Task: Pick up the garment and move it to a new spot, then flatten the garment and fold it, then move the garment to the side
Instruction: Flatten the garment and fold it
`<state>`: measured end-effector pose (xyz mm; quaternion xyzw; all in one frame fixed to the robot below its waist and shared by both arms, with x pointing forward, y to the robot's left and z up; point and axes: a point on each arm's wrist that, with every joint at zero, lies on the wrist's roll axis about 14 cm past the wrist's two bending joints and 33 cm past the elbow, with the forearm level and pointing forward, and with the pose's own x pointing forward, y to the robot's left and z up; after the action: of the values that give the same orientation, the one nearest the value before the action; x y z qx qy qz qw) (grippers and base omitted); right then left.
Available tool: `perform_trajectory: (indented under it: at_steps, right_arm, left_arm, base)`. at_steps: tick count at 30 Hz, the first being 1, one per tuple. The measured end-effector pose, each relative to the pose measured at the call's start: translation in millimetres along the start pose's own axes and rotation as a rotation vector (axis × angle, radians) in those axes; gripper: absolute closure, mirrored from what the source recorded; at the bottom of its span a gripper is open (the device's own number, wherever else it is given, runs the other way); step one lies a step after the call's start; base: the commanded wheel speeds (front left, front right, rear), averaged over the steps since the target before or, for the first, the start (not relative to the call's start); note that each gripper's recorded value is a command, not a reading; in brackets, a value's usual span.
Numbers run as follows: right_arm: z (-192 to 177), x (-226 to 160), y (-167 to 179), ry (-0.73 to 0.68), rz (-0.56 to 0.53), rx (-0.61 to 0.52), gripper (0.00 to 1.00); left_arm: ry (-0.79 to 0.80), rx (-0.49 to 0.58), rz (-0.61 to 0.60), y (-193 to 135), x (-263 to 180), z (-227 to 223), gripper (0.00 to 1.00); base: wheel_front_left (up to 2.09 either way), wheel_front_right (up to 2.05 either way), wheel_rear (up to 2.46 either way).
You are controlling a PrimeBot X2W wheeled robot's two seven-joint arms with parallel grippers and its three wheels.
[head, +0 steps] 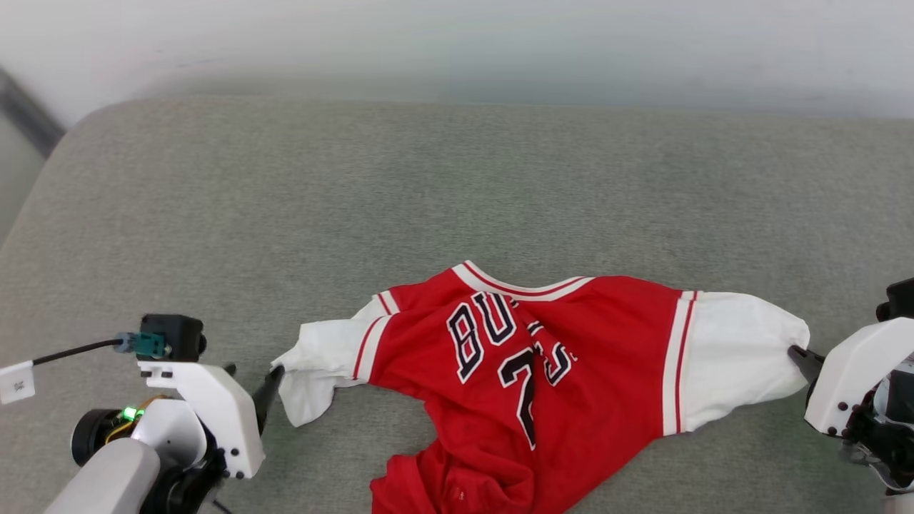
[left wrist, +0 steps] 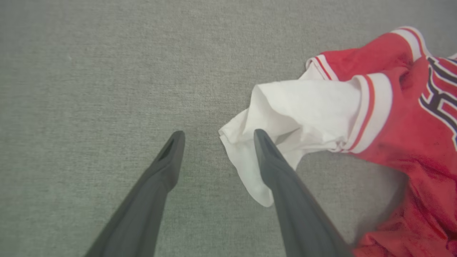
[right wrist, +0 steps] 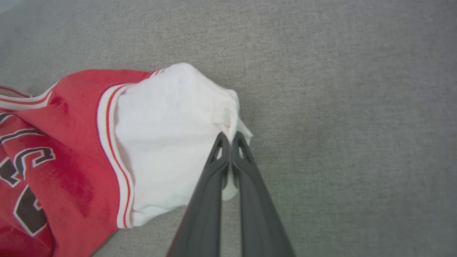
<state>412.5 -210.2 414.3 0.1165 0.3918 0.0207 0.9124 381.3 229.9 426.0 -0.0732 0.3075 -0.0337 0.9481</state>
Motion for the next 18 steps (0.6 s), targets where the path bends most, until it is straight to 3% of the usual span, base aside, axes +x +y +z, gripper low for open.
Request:
perform_trajectory:
  at_steps: [7, 12, 13, 15, 18]
  right_arm:
    - [-8.8, -5.7, -4.0, 0.002, -0.01, 0.018, 1.0]
    - [-18.9, -2.3, -11.9, 0.028, -0.028, 0.039, 1.0]
    - [-20.6, -2.0, -13.6, 0.03, -0.032, 0.043, 1.0]
    - [-23.3, -1.8, -17.3, 0.033, -0.041, 0.049, 1.0]
    - [-21.0, -2.0, -21.3, 0.012, -0.051, 0.054, 1.0]
  left_arm:
    - [0.327, -0.028, -0.074, -7.5, 17.7, -47.8, 0.0]
    - [0.403, -0.015, -0.113, -14.9, 35.4, -53.5, 0.0]
    - [0.422, -0.008, -0.121, -16.5, 38.1, -55.5, 0.13]
    - [0.459, 0.002, -0.135, -19.3, 42.2, -58.8, 1.0]
    - [0.474, 0.012, -0.142, -21.2, 47.8, -59.1, 1.0]
  base:
    - [0.0, 0.0, 0.0]
    - [0.0, 0.0, 0.0]
    - [0.0, 0.0, 0.0]
    - [0.0, 0.0, 0.0]
    - [0.0, 0.0, 0.0]
